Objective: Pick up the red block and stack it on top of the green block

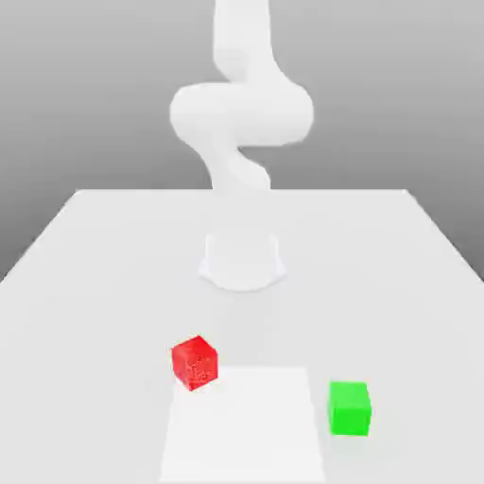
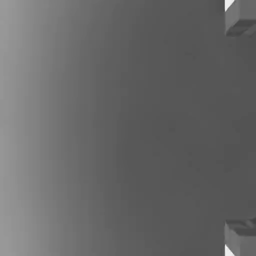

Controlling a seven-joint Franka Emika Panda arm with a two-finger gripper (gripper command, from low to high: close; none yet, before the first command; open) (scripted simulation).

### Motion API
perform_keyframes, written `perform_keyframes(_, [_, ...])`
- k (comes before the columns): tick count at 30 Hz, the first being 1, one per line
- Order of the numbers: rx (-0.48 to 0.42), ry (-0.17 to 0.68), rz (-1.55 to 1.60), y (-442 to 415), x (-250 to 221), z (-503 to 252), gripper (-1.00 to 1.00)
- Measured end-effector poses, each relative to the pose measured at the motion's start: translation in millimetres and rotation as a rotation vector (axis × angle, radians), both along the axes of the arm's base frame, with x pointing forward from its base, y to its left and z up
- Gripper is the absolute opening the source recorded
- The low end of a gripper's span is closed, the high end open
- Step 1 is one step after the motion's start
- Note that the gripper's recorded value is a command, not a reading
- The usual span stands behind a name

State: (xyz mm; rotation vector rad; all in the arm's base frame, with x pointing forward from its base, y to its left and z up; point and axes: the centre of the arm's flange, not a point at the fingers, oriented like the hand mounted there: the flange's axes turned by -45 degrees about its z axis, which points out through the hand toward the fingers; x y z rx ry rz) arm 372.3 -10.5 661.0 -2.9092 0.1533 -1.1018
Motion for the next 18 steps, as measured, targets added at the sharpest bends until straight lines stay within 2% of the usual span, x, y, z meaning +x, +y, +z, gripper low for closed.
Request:
perform_keyframes(4, [0.091,0.145,-0.143,-19.2,32.1,-99.4,0.00])
perform_keyframes(9, [0.184,0.323,-0.336,-39.0,37.0,-224.6,0.00])
perform_keyframes(12, [0.231,0.434,-0.468,-48.4,20.9,-300.4,0.00])
perform_keyframes(18, [0.299,0.651,-0.748,-60.3,-40.5,-451.9,0.00])
